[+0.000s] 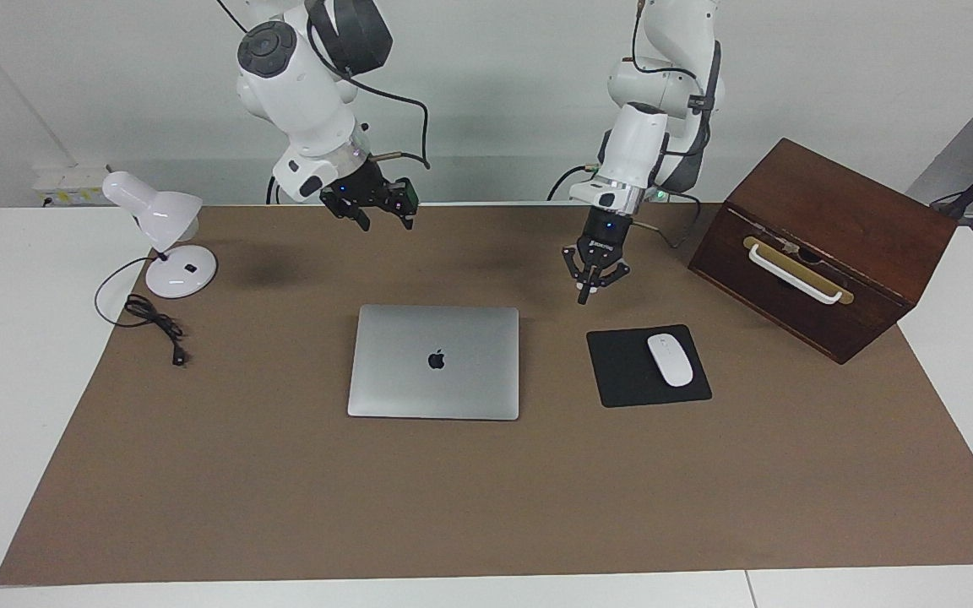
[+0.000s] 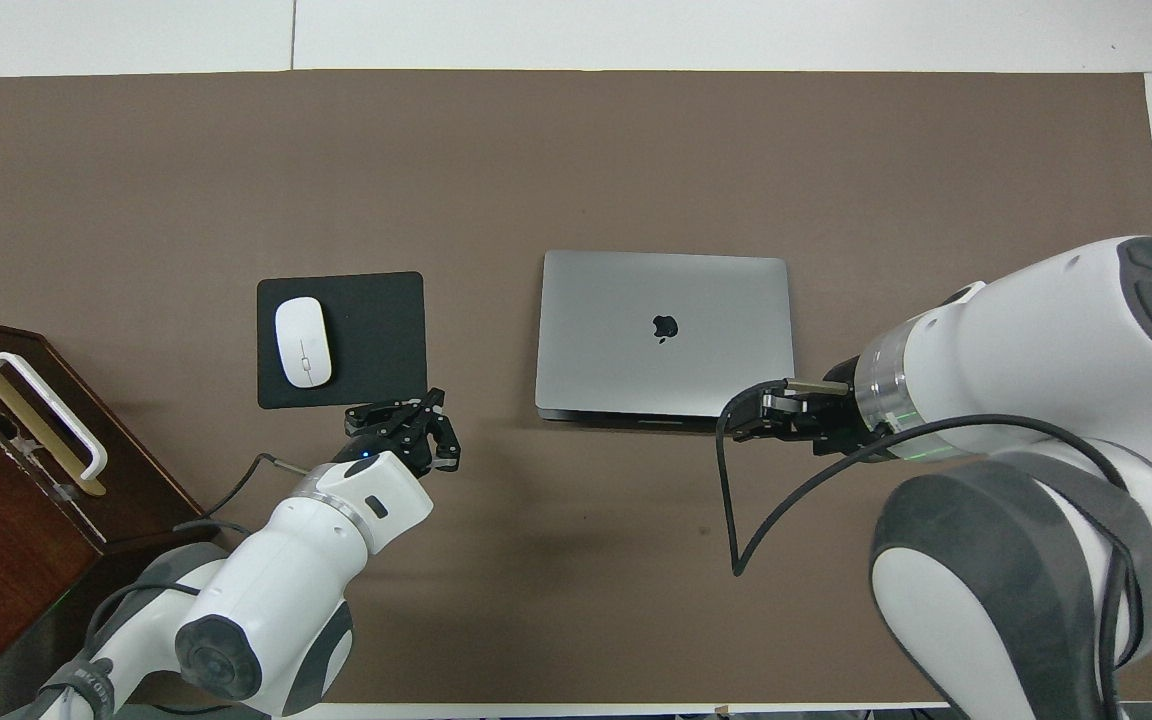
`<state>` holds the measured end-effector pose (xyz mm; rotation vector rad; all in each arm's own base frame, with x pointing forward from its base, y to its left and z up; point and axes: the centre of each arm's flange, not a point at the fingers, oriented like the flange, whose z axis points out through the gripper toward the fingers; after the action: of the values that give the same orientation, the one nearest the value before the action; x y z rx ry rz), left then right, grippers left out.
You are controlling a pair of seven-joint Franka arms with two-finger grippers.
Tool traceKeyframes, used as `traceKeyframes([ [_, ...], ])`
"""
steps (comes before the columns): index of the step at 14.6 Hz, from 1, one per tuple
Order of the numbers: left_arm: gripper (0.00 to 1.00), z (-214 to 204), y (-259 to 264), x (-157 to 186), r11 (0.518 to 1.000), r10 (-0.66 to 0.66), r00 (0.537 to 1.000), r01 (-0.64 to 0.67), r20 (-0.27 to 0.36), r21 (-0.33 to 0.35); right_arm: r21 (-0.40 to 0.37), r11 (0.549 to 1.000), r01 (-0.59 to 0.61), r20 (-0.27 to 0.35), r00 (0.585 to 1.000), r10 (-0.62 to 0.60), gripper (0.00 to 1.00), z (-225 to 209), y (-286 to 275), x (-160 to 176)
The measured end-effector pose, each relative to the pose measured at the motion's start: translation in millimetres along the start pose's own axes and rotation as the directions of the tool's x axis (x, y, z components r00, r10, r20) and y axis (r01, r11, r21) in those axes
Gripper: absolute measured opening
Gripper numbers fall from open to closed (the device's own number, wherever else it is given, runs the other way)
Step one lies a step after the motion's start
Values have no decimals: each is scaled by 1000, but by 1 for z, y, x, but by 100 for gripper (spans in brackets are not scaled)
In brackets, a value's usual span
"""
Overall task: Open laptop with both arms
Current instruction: 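Bring the left gripper to the laptop's near corner while the right gripper holds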
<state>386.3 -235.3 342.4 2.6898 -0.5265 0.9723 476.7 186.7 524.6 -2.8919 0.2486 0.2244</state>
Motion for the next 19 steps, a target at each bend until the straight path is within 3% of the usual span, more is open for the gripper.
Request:
traceKeyframes([
  [3, 1, 13, 13, -14, 1000, 9, 999, -10, -39, -26, -7, 1000, 13, 8, 1000, -13, 82, 10, -6, -6],
  [5, 1, 19, 23, -22, 999, 23, 999, -24, -31, -41, -2, 1000, -2, -6, 1000, 2, 90, 14, -9, -7],
  [9, 1, 18, 50, -32, 996, 35, 999, -37, -19, -81, 71, 995, -66, 4, 998, 66, 90, 35, -6, -4],
  [12, 1, 17, 79, -44, 991, 37, 999, -37, 0, -125, 74, 993, -92, 8, 996, 91, 90, 46, -2, -3],
  [15, 1, 24, 88, -50, 990, 48, 999, -45, 18, -136, 92, 990, -110, -22, 993, 112, 90, 47, -1, 1],
  [19, 1, 47, 93, -42, 990, 42, 999, -38, 27, -137, 146, 972, -186, 16, 983, 186, 90, 59, 2, 2],
])
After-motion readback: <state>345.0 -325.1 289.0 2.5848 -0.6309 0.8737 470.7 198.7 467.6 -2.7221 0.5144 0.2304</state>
